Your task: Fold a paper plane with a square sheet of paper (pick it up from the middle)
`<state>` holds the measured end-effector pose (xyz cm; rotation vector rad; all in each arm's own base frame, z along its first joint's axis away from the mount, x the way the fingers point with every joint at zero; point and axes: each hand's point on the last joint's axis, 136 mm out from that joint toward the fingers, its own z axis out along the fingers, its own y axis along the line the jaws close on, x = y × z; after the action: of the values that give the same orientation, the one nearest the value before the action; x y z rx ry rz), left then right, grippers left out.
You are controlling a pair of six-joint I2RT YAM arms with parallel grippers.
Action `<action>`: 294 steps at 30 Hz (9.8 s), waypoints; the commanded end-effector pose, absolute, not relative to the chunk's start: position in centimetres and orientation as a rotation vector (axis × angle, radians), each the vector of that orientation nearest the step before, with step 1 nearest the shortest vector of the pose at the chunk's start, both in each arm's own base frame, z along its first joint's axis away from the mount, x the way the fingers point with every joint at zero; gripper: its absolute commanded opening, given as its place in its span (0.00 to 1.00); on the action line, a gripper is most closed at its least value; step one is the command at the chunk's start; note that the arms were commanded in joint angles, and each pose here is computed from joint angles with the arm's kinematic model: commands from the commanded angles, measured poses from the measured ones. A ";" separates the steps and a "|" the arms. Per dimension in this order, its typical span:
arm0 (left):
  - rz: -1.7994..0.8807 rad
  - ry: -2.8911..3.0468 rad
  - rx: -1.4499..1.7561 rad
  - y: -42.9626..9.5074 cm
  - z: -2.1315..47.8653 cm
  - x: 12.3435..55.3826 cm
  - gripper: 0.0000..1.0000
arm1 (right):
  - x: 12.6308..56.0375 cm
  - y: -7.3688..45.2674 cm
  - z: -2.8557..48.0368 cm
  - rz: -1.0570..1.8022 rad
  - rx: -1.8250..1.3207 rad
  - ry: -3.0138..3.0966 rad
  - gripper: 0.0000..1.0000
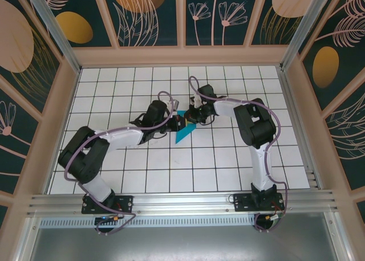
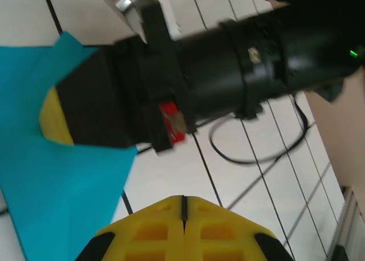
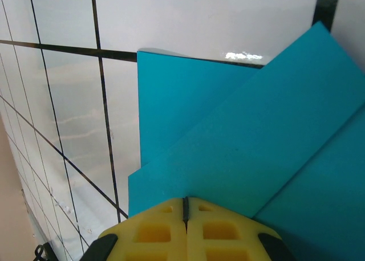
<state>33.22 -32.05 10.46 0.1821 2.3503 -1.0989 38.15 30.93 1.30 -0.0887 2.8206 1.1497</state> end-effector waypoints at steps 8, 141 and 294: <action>-0.980 2.547 0.113 -31.3 2.9 34.5 0.00 | 35.0 25.5 -8.2 0.739 0.084 3.090 0.00; -0.775 2.894 -0.144 -25.4 -4.8 23.7 0.00 | 42.3 25.2 -1.0 0.855 -0.065 2.780 0.03; -0.122 2.452 -0.165 -17.3 12.1 36.9 0.04 | 39.4 18.7 14.2 0.844 0.247 2.300 0.69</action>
<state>38.43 -23.06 13.72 -0.1887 2.3581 -0.6345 39.12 21.08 15.53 0.1668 2.2945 1.0099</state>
